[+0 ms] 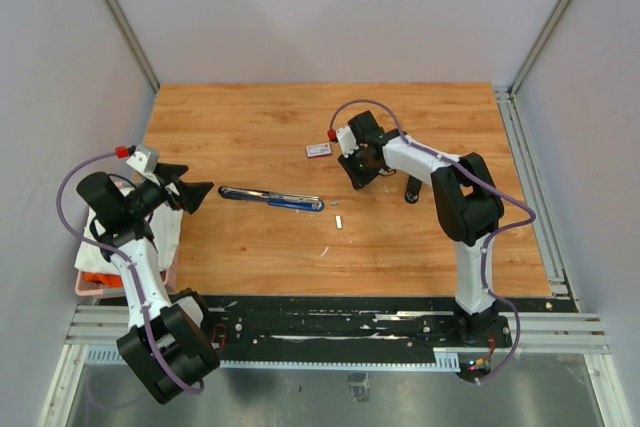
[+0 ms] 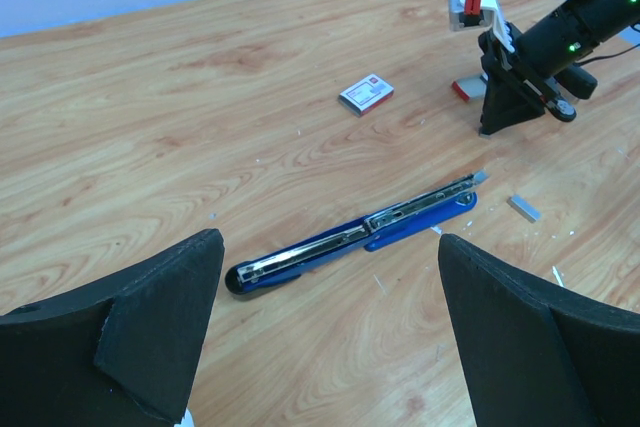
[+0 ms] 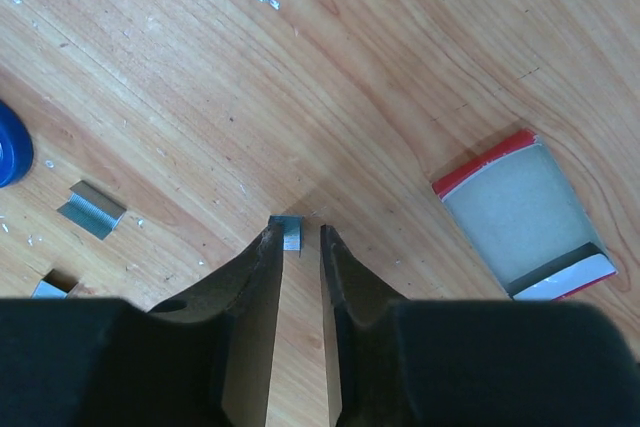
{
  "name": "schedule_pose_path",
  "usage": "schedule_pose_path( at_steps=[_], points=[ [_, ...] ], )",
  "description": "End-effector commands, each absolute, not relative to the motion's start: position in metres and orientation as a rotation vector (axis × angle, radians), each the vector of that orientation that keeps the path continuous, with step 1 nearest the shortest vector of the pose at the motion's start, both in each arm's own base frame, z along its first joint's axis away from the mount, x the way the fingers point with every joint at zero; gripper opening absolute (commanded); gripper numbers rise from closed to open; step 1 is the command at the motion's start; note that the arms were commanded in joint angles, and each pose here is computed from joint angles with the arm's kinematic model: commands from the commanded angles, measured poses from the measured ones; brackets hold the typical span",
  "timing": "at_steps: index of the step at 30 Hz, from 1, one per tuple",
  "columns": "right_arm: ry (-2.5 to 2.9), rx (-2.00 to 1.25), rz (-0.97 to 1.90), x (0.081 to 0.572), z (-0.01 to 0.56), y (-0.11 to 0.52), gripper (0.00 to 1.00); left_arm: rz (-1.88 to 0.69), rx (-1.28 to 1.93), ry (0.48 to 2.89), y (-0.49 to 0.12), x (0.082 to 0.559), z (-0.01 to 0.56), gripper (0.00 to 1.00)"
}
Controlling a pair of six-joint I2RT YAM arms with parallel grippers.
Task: Unload the staples from the stapler
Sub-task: Place the staple at the center of the board.
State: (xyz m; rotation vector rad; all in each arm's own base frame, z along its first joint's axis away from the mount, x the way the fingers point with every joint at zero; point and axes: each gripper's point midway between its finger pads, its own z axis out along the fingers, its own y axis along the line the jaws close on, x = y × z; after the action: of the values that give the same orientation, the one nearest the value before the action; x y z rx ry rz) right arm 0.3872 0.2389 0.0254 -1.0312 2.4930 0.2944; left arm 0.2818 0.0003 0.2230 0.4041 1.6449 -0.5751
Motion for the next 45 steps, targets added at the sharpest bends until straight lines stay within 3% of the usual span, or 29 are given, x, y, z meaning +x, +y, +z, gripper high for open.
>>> schedule_pose_path(
  at_steps=[1, 10, 24, 32, 45],
  points=[
    [2.438, -1.026, 0.272, 0.396, 0.049, 0.241, 0.26, -0.573, 0.406, 1.638, 0.002, 0.282, 0.229, 0.98],
    [2.334, -1.051, 0.166, 0.405, 0.089, 0.229, 0.40, -0.575, 0.408, 1.638, 0.002, 0.282, 0.229, 0.98],
    [2.400, -1.077, -0.001, 0.423, 0.068, 0.218, 0.52, -0.576, 0.420, 1.633, 0.000, 0.281, 0.229, 0.98],
    [2.509, -0.971, 0.075, 0.445, 0.055, 0.216, 0.52, -0.577, 0.419, 1.637, 0.000, 0.280, 0.228, 0.98],
    [2.579, -0.956, 0.195, 0.427, 0.035, 0.225, 0.53, -0.580, 0.417, 1.642, 0.001, 0.281, 0.226, 0.98]
  ],
)
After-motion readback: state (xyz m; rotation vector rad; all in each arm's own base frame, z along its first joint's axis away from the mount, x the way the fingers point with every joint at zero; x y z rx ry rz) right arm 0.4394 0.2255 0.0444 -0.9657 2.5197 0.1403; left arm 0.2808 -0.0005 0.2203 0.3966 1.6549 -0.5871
